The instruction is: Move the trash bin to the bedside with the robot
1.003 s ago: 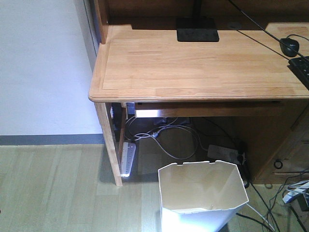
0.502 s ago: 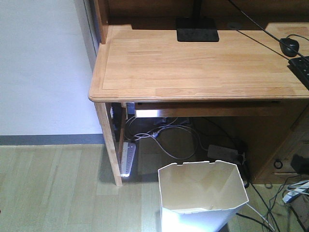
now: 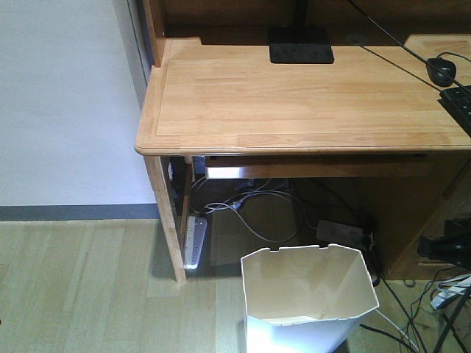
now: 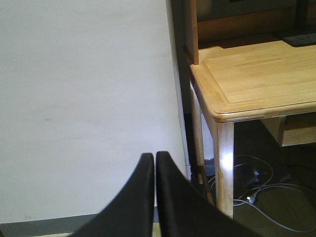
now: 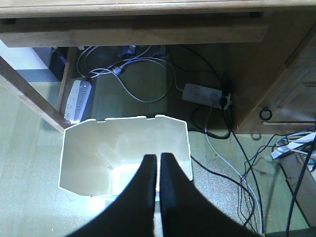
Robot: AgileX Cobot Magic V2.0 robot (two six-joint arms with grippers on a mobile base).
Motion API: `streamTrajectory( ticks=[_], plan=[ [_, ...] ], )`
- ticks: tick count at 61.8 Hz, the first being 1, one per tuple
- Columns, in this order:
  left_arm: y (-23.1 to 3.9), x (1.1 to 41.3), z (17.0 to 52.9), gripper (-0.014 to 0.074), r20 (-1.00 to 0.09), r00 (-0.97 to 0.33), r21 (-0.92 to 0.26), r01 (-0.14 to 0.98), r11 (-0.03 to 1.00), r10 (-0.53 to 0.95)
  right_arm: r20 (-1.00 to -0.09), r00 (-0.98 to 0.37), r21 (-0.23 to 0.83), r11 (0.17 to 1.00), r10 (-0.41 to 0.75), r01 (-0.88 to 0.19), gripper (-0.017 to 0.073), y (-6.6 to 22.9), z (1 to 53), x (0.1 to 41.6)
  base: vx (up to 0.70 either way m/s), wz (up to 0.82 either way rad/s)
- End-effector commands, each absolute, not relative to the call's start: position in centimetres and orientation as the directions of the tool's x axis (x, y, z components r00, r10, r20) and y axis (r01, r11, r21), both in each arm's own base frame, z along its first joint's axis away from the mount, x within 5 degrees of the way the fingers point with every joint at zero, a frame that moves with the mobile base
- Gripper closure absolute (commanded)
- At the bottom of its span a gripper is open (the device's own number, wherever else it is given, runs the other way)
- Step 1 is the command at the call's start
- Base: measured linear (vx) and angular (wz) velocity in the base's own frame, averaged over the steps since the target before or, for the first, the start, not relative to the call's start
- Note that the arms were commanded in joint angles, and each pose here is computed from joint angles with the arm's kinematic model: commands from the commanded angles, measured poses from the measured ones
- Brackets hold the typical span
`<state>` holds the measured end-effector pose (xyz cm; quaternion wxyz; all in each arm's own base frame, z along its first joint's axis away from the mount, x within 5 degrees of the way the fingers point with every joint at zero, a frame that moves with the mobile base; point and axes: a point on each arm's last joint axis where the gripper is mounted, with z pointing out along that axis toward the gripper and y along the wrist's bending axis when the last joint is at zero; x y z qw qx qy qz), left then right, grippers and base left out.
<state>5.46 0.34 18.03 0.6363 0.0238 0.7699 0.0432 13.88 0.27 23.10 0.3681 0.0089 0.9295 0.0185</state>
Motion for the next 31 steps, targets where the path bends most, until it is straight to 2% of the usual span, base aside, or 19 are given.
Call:
streamTrajectory(
  ticks=[1, 9, 16, 31],
  plan=[
    [0.2, 5.58, 17.79, 0.0599, -0.988, -0.134, 0.084, -0.008, 0.996, 0.083, -0.741, -0.671, 0.028, 1.0, 0.017, -0.006, 0.0555, 0.24, 24.39, 14.77, 0.0, 0.0],
    [0.2, 5.58, 17.79, 0.0599, -0.988, -0.134, 0.084, -0.008, 0.996, 0.083, -0.737, -0.675, 0.014, 1.0, 0.004, -0.01, 0.0508, 0.19, 24.32, 14.78, 0.0, 0.0],
    [0.2, 5.58, 17.79, 0.0599, -0.988, -0.134, 0.084, -0.008, 0.996, 0.083, -0.737, -0.675, 0.014, 1.0, 0.003, -0.01, 0.0421, 0.18, 24.32, 14.78, 0.0, 0.0],
    [0.2, 5.58, 17.79, 0.0599, -0.988, -0.134, 0.084, -0.008, 0.996, 0.083, -0.738, -0.675, 0.013, 1.0, 0.003, -0.01, 0.0126, 0.18, 24.33, 14.78, 0.0, 0.0]
  ],
)
